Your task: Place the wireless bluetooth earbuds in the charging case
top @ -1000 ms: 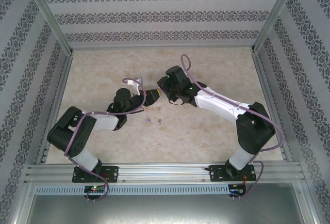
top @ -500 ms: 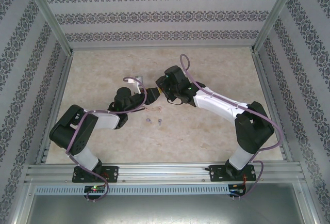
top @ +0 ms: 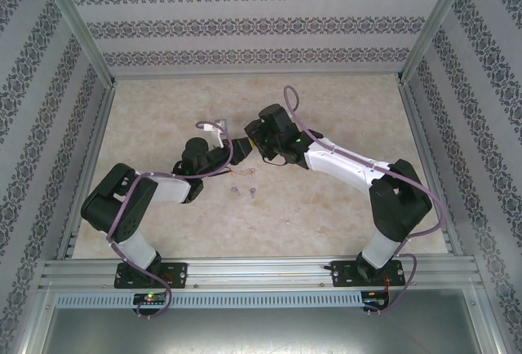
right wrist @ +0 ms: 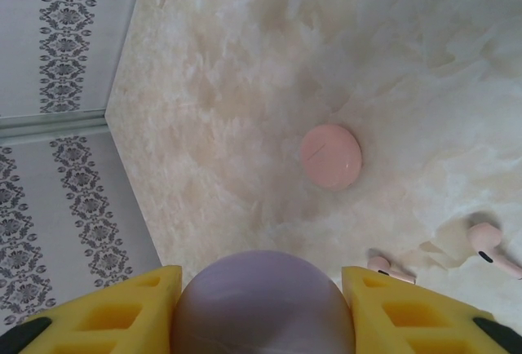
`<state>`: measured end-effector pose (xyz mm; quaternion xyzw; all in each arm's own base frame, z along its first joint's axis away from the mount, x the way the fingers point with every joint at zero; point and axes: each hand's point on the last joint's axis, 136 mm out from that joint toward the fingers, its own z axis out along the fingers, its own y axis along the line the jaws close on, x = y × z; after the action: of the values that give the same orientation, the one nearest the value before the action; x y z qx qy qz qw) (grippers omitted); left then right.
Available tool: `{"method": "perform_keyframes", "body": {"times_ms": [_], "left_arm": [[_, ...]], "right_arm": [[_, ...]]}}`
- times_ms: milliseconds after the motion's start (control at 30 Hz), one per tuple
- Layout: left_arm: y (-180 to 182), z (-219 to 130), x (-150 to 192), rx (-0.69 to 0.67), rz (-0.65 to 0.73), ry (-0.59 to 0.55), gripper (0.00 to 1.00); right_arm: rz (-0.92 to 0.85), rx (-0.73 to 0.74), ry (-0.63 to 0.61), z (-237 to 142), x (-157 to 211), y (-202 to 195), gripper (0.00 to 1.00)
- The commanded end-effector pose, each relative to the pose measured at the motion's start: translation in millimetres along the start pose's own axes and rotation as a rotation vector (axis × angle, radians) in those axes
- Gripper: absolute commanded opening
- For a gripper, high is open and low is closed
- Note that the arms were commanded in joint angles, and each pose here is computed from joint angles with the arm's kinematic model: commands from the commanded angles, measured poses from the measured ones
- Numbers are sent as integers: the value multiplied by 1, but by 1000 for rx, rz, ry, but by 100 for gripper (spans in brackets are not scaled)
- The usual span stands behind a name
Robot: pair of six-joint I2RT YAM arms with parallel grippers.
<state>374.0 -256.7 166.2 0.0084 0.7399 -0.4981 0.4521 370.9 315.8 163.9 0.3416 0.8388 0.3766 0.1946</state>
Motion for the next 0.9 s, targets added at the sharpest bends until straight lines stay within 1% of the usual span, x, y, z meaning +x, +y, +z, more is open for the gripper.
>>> {"method": "perform_keyframes", "body": {"times_ms": [0, 100, 200, 233, 267, 300, 367, 433, 500, 600, 800, 867], "left_arm": [[-15, 5, -13, 52, 21, -44, 30], [-15, 6, -13, 51, 21, -44, 20], [-15, 5, -12, 55, 16, -42, 8], [-16, 5, -12, 55, 15, -43, 4], [-17, 4, -12, 57, 14, -41, 1], [-17, 4, -13, 58, 14, -43, 0], [-19, 2, -13, 59, 11, -42, 0], [-21, 0, -14, 59, 15, -40, 0], [-25, -2, -14, 57, 25, -25, 0], [-35, -7, -14, 72, 71, 17, 0], [-64, -16, -19, 137, 207, 152, 0], [-75, -17, -19, 177, 237, 216, 0]], "right_arm": [[10, -50, 30, -2, 9, 17, 33], [15, -53, 27, -2, 10, 15, 33], [20, -62, 20, -4, 8, 17, 33], [23, -66, 15, -4, 7, 18, 34], [23, -74, 12, -5, 6, 20, 37], [23, -84, 7, -7, 4, 23, 42], [16, -122, -15, -13, -3, 32, 60], [-1, -154, -47, -24, -11, 39, 67], [-25, -182, -77, -37, -20, 43, 70], [-104, -197, -95, -59, -31, 40, 71], [-397, -197, -139, -102, -49, -1, 71], [-541, -228, -160, -118, -51, -10, 71]]}}
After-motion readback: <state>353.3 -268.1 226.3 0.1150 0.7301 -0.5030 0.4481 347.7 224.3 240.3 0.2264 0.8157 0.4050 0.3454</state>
